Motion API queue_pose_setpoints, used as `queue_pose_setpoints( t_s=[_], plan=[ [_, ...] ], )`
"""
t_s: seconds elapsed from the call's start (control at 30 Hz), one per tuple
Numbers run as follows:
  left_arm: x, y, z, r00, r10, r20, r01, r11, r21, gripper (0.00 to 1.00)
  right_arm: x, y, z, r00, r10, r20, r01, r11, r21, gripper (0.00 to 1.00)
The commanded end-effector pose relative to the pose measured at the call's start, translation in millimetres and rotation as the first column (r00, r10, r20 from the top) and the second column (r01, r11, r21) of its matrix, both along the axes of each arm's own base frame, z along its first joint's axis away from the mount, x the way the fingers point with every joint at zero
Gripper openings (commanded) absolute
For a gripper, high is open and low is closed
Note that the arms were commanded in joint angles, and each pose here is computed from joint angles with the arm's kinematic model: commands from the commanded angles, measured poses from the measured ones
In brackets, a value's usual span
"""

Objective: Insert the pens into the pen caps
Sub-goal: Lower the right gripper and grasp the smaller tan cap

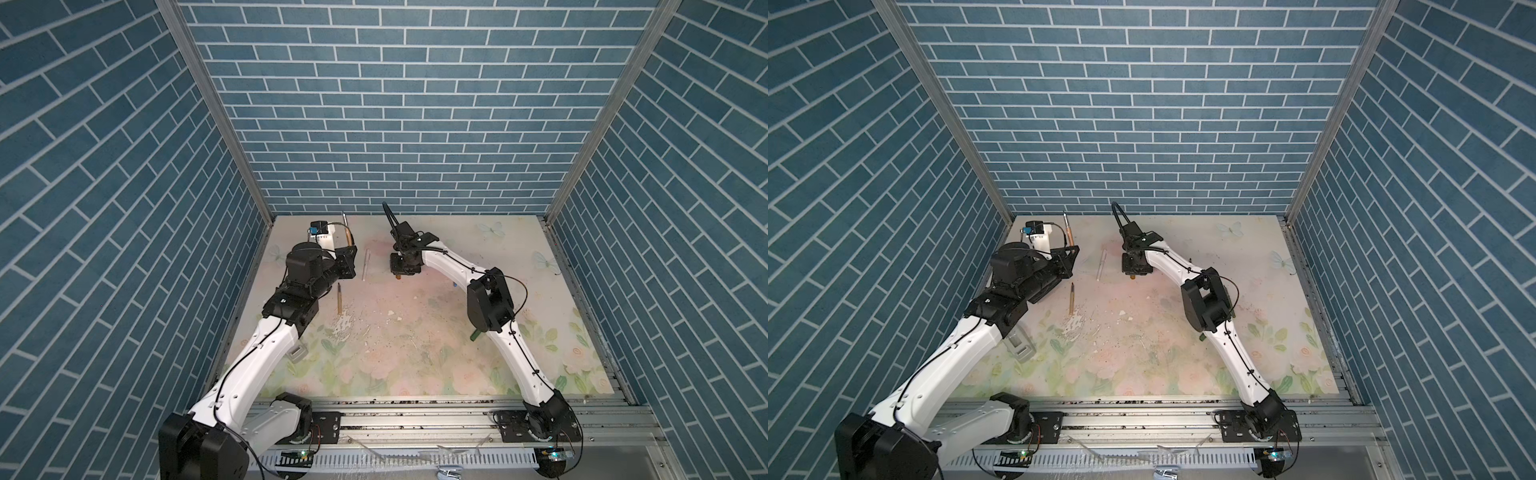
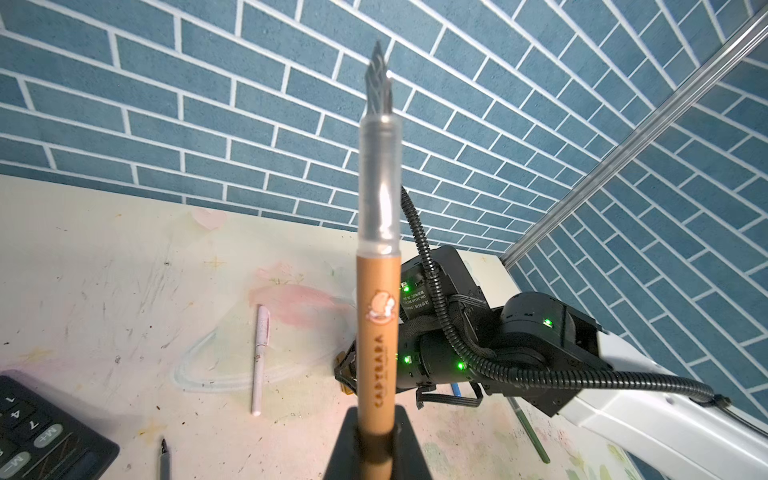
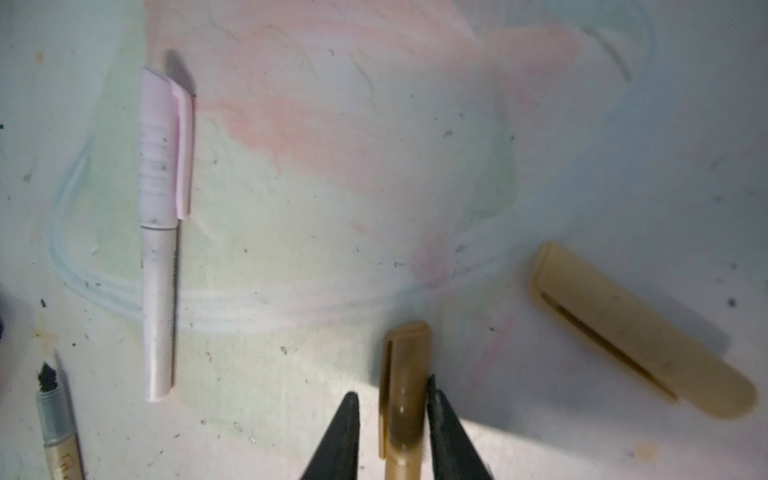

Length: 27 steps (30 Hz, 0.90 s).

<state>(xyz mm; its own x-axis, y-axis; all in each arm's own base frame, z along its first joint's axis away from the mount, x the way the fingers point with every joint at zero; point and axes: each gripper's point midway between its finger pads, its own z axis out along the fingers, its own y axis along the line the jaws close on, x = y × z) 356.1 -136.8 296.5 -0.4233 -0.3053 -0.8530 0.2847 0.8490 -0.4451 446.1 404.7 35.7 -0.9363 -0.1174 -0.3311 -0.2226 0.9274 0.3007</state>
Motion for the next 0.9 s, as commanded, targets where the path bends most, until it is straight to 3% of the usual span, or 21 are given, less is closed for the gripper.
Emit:
queue_pose_setpoints(
  t_s=[0.0, 0.27, 0.87],
  plan=[
    [3, 1, 0, 1.0, 0.0, 0.008, 0.0, 1.0, -0.008, 0.0, 5, 2, 15, 1.0, -0.027, 0.003, 0.027, 0.999, 0.029, 0.27],
    [3, 1, 0, 1.0, -0.004, 0.007, 0.005, 1.0, -0.014, 0.0, 7, -6, 2, 0.999, -0.046, -0.005, 0.046, 0.999, -0.02, 0.2],
    [6, 0, -3, 1.0, -0.008, -0.005, 0.008, 1.0, -0.021, 0.0, 0, -13, -28, 0.997, -0.043, -0.058, 0.039, 0.996, -0.076, 0.19]
  ],
)
